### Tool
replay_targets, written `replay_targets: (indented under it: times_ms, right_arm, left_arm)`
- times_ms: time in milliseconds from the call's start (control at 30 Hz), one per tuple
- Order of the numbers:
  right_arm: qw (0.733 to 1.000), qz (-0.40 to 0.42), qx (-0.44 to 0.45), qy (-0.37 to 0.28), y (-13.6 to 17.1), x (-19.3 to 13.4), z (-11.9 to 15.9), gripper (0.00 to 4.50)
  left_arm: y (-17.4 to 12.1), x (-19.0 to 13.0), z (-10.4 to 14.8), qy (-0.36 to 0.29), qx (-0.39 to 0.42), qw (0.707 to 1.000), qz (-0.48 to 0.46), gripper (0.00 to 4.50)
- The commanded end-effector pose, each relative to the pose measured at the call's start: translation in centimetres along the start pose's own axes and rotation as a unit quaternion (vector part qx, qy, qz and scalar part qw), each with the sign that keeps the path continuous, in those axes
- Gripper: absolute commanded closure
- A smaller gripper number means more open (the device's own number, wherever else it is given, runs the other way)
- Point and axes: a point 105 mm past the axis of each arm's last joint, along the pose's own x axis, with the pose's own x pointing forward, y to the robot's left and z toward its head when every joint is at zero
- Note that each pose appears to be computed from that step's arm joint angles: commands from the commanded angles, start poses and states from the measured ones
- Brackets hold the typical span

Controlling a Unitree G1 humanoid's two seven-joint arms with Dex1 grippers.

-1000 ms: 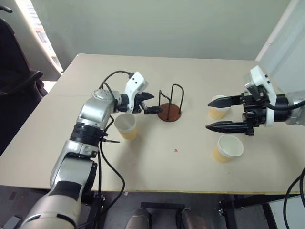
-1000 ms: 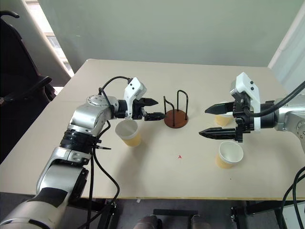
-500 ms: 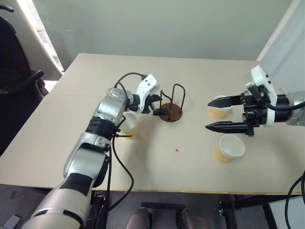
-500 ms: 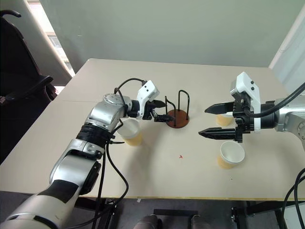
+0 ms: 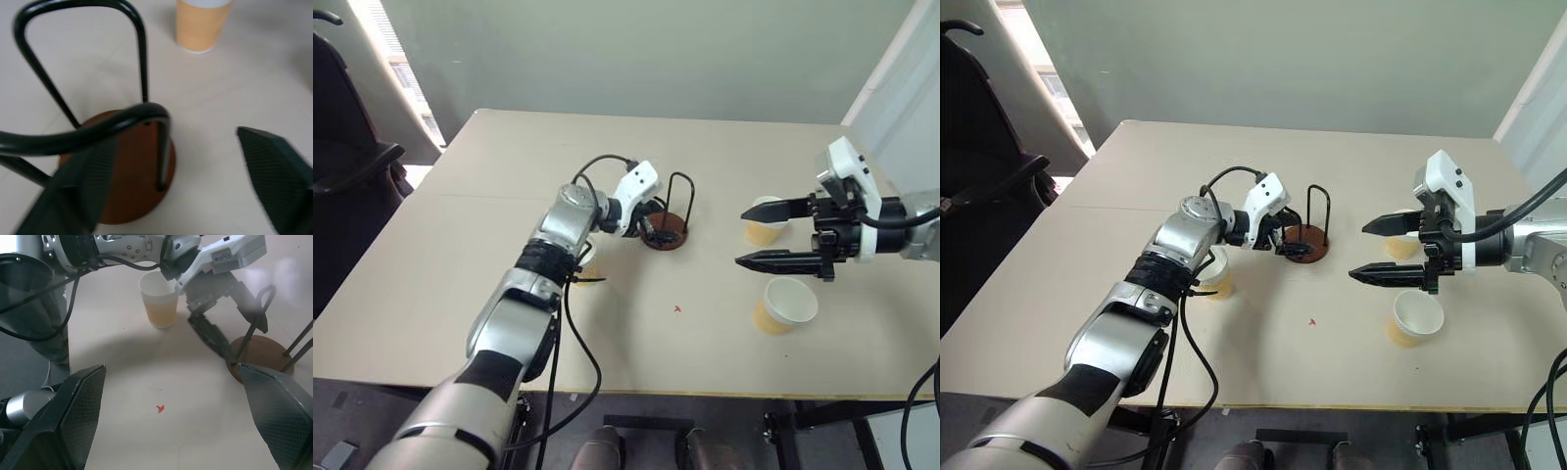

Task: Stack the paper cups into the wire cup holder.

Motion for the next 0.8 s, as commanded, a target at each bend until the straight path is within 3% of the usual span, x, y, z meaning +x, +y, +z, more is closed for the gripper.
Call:
replay_targets:
  times_ms: [33,267,300,500,633,800]
  right_arm:
    - [0.999,-0.017,-0.027,-0.020,0.0,-0.9,1.2,0.00]
    - [0.999,-0.025,-0.020,-0.020,-0.1,-1.1,0.8,0.00]
    - [0.999,-0.025,-0.020,-0.020,-0.1,-1.1,0.8,0.00]
    - [0.999,-0.025,-0.022,-0.021,-0.1,-1.0,0.9,0.00]
    - [0.999,-0.024,-0.028,-0.022,0.1,-1.5,1.3,0.00]
    - [1.000,-0.012,-0.025,-0.009,1.0,-2.0,1.1,0.00]
  left_arm:
    - [0.7,0.1,1.8,-0.022,0.021,0.999,0.021,1.61]
    - [2.0,-0.1,2.5,-0.042,0.018,0.997,0.062,4.27]
    - [2.0,-0.2,2.7,-0.046,0.018,0.997,0.059,4.49]
    - [1.2,-0.8,3.4,-0.061,0.037,0.997,0.016,4.49]
    - [-1.7,-3.2,4.6,-0.093,0.081,0.987,-0.101,4.49]
    - [-5.1,-7.0,3.9,-0.080,0.114,0.969,-0.202,4.49]
